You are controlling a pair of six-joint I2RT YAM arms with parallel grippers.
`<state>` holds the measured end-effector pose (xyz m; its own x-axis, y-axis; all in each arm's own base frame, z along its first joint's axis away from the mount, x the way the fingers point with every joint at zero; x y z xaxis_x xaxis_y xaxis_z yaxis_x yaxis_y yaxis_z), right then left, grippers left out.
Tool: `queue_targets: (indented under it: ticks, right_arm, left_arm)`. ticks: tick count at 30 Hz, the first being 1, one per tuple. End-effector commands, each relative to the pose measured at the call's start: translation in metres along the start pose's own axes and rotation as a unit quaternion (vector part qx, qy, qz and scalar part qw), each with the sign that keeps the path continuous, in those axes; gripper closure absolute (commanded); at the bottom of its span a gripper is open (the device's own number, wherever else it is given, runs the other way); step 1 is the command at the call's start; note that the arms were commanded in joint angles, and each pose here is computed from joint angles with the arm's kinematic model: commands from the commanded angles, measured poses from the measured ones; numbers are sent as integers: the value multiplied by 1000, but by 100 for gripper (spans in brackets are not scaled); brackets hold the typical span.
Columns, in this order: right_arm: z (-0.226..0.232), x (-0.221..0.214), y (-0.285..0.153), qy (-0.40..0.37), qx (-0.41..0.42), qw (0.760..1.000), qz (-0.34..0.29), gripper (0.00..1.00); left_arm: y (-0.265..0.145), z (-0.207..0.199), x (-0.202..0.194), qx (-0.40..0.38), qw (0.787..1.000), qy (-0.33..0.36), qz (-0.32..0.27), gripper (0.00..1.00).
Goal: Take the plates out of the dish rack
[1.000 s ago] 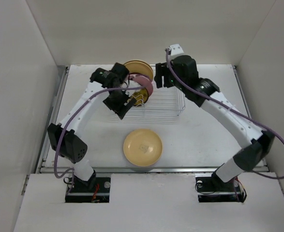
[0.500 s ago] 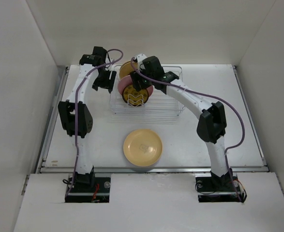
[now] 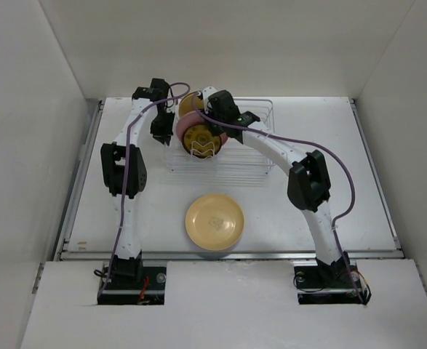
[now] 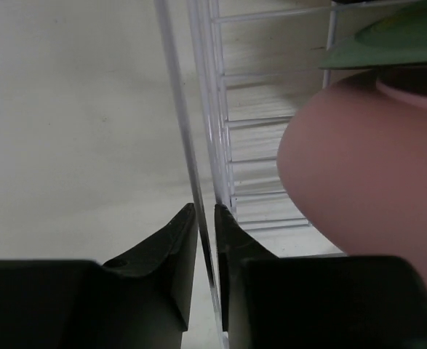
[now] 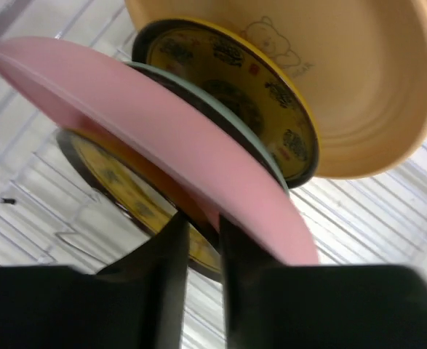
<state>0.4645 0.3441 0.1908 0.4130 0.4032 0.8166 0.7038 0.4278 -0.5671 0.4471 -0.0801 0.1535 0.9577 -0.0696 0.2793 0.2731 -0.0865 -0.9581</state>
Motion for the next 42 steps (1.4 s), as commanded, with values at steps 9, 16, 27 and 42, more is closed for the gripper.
queue_targets:
  ticks: [9, 16, 27, 42]
  right_arm:
    - [-16, 23, -19, -21, -26, 998, -51, 100]
    - [-16, 52, -69, -34, -53, 994, -92, 100]
    - [-19, 57, -119, -18, -78, 992, -99, 100]
    - [-60, -89, -251, 337, -54, 937, 70, 100]
  left_arm:
    - [-1, -10, -4, -13, 998, -58, 19, 100]
    - [-5, -7, -2, 8, 996, -82, 11, 100]
    - [-9, -3, -2, 27, 995, -93, 3, 100]
    - [-81, 6, 28, 92, 982, 36, -160, 56]
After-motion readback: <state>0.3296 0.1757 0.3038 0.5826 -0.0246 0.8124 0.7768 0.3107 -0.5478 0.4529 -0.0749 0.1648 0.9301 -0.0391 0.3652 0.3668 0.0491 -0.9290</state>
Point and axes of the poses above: each gripper's point midway between its finger pads, its own y axis out along the fingers, its own z axis along the line the jaws close on, x = y × z, the point moved 5 cm from there along -y, back along the fingers, and after that the axes turned 3 degrees about -y, right-handed, at the moved point
